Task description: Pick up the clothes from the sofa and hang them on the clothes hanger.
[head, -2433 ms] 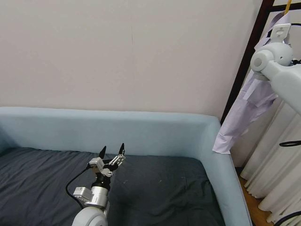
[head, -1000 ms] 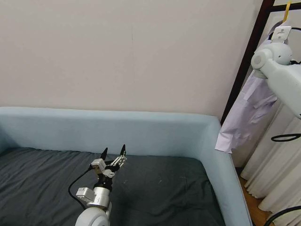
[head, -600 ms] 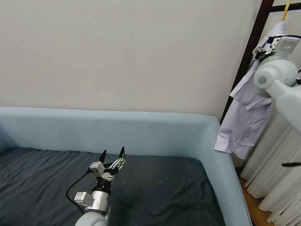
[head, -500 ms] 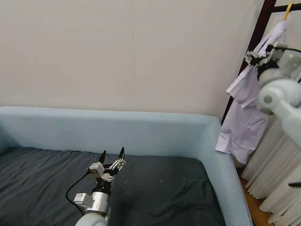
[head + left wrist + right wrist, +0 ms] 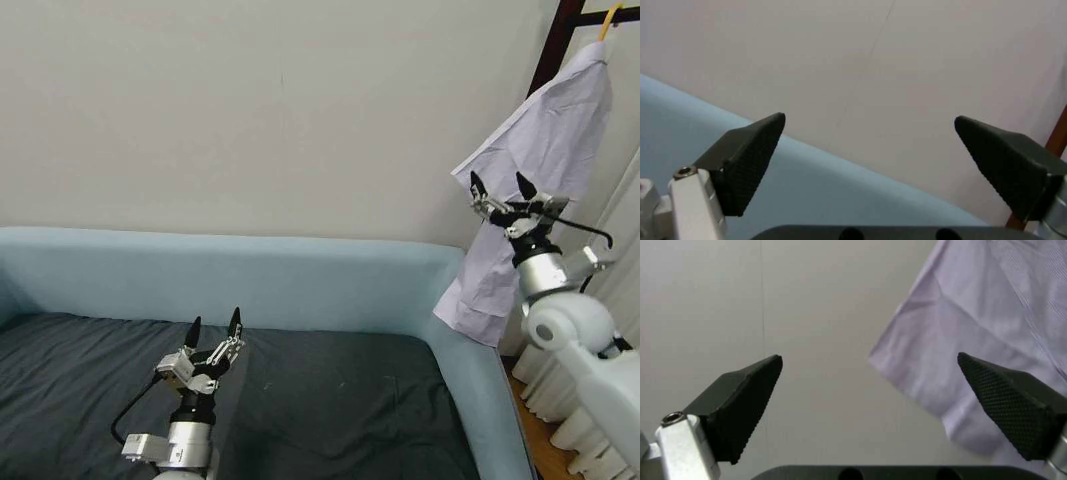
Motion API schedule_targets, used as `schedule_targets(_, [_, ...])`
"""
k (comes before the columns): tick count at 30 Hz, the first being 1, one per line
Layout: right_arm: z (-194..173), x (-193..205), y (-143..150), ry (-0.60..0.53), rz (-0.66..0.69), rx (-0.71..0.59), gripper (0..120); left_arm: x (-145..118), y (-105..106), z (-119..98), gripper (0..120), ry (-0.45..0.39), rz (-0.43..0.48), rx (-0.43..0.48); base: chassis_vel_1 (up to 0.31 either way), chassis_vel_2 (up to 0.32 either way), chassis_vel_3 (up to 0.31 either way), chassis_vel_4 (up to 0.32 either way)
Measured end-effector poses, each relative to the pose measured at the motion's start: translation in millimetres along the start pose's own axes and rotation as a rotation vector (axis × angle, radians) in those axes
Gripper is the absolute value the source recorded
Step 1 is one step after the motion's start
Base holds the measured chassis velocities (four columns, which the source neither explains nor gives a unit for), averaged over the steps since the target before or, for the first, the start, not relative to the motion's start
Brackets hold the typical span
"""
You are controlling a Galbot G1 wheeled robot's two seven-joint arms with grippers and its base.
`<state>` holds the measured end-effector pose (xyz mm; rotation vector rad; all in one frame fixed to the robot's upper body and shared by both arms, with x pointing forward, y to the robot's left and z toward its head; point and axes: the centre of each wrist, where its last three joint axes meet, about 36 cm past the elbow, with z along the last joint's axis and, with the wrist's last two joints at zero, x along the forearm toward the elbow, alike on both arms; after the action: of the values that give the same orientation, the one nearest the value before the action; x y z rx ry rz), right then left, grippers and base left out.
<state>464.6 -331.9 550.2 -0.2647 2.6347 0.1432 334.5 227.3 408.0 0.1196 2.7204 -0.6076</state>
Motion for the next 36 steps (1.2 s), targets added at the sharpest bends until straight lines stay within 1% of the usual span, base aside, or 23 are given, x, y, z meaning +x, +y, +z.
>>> schedule_targets(1, [0, 0, 0, 0.0, 0.0, 0.0, 100, 0, 0, 0, 100, 0.0, 0.0, 0.0, 0.0, 0.0, 0.0, 0.0])
schedule_targets(3, [9, 35, 7, 0.038, 0.017, 0.015, 100, 2, -3, 2, 100, 0.02, -0.023, -0.02, 0.0, 0.0, 0.0, 0.0])
schedule_targets(5, [23, 78, 15, 0.102, 0.037, 0.03, 100, 4, -5, 9, 100, 0.018, -0.038, -0.061, 0.0, 0.0, 0.0, 0.0])
schedule_targets(6, [23, 78, 15, 0.102, 0.037, 0.03, 100, 4, -5, 9, 100, 0.018, -0.038, -0.061, 0.0, 0.0, 0.0, 0.0])
schedule_targets(9, [35, 128, 26, 0.192, 0.048, 0.043, 100, 6, -6, 17, 100, 0.002, -0.028, -0.094, 0.0, 0.0, 0.0, 0.0])
schedule_targets(11, [38, 151, 36, 0.236, 0.056, 0.053, 100, 8, -9, 21, 100, 0.001, -0.024, -0.096, 0.0, 0.0, 0.0, 0.0])
schedule_targets(13, [38, 157, 40, 0.251, 0.061, 0.061, 100, 10, -11, 22, 100, 0.003, -0.023, -0.099, 0.0, 0.0, 0.0, 0.0])
schedule_targets(14, [36, 165, 46, 0.273, 0.069, 0.072, 100, 12, -12, 23, 100, 0.006, -0.028, -0.104, 0.0, 0.0, 0.0, 0.0])
schedule_targets(15, [30, 178, 60, 0.311, 0.086, 0.086, 100, 18, -14, 25, 100, 0.024, -0.053, -0.129, 0.0, 0.0, 0.0, 0.0])
schedule_targets(16, [27, 183, 66, 0.326, 0.096, 0.09, 100, 22, -17, 24, 100, 0.04, -0.069, -0.14, 0.0, 0.0, 0.0, 0.0])
schedule_targets(17, [27, 183, 66, 0.326, 0.096, 0.09, 100, 22, -17, 24, 100, 0.04, -0.069, -0.14, 0.0, 0.0, 0.0, 0.0])
schedule_targets(19, [19, 191, 80, 0.357, 0.123, 0.099, 100, 29, -24, 19, 100, 0.078, -0.111, -0.152, 0.0, 0.0, 0.0, 0.0])
schedule_targets(20, [14, 196, 92, 0.38, 0.149, 0.111, 100, 33, -29, 15, 100, 0.102, -0.143, -0.159, 0.0, 0.0, 0.0, 0.0])
schedule_targets(22, [13, 198, 96, 0.387, 0.159, 0.119, 100, 35, -30, 13, 100, 0.113, -0.155, -0.163, 0.0, 0.0, 0.0, 0.0])
schedule_targets(23, [14, 202, 107, 0.398, 0.185, 0.135, 100, 41, -34, 10, 100, 0.152, -0.194, -0.181, 0.0, 0.0, 0.0, 0.0])
schedule_targets(25, [23, 206, 119, 0.389, 0.215, 0.155, 100, 49, -36, 8, 100, 0.2, -0.235, -0.202, 0.0, 0.0, 0.0, 0.0])
schedule_targets(36, [30, 207, 122, 0.376, 0.219, 0.164, 100, 51, -37, 7, 100, 0.209, -0.244, -0.207, 0.0, 0.0, 0.0, 0.0])
